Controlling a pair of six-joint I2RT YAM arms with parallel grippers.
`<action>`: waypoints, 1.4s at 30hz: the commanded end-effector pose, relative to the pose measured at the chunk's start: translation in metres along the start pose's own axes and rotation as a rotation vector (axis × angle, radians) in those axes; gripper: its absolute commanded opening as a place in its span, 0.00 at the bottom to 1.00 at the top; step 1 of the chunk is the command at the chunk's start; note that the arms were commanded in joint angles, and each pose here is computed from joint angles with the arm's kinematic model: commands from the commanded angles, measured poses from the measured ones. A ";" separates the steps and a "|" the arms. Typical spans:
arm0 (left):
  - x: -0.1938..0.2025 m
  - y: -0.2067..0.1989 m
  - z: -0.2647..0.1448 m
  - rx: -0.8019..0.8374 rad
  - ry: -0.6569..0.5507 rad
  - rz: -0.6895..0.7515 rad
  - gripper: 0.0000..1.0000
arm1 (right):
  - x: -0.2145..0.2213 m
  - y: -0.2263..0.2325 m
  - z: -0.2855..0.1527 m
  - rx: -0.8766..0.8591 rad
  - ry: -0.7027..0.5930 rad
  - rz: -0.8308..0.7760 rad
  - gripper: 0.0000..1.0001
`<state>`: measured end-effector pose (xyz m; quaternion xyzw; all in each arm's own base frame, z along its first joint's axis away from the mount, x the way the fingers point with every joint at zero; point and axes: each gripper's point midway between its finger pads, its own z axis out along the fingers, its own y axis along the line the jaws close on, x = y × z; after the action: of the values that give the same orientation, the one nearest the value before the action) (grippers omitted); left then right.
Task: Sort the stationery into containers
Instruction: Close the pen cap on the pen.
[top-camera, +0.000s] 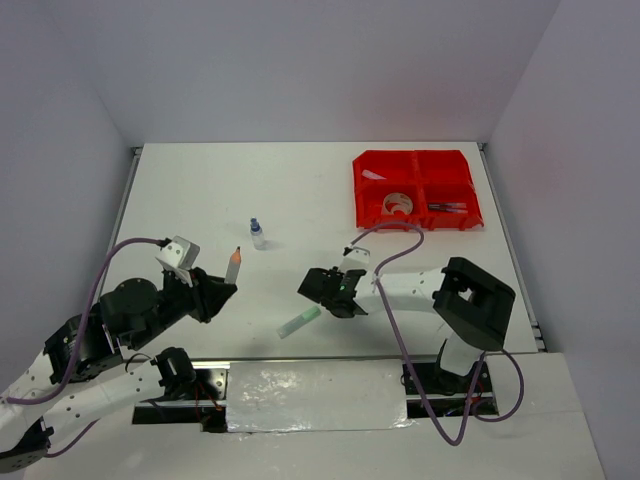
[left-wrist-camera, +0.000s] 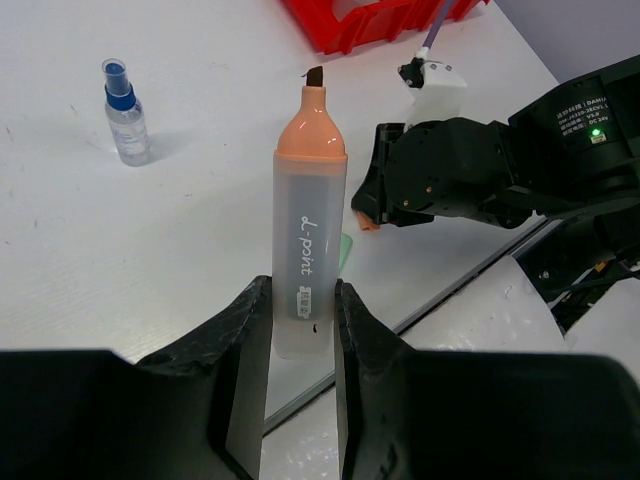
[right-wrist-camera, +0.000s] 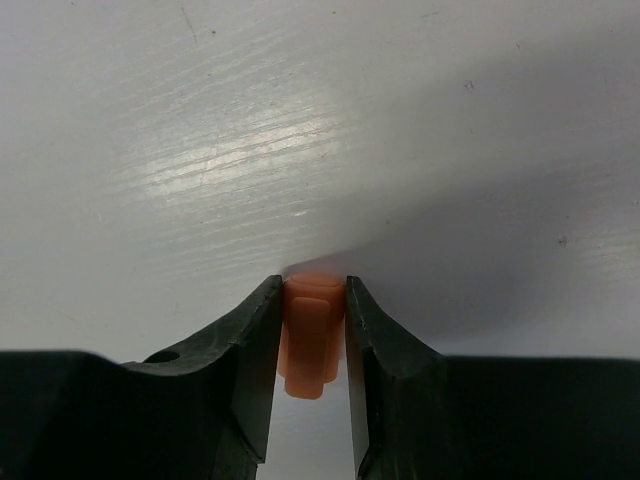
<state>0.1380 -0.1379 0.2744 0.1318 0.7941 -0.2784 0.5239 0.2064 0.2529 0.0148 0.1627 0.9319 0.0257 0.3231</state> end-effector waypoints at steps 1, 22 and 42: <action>-0.009 -0.001 -0.001 0.005 -0.037 0.000 0.00 | 0.005 0.006 -0.001 -0.043 0.014 0.046 0.22; -0.064 -0.158 -0.009 0.924 -0.395 -0.233 0.00 | -0.256 0.050 -0.384 -1.379 -0.985 -0.064 0.00; -0.049 -0.186 -0.011 1.087 -0.380 0.017 0.00 | -0.187 0.065 -0.447 -1.929 -0.783 -0.201 0.00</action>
<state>0.0647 -0.2838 0.3595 0.3102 0.4662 -0.6688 0.4891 0.1161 0.2878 0.4685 -0.2267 0.4173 0.6396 0.6044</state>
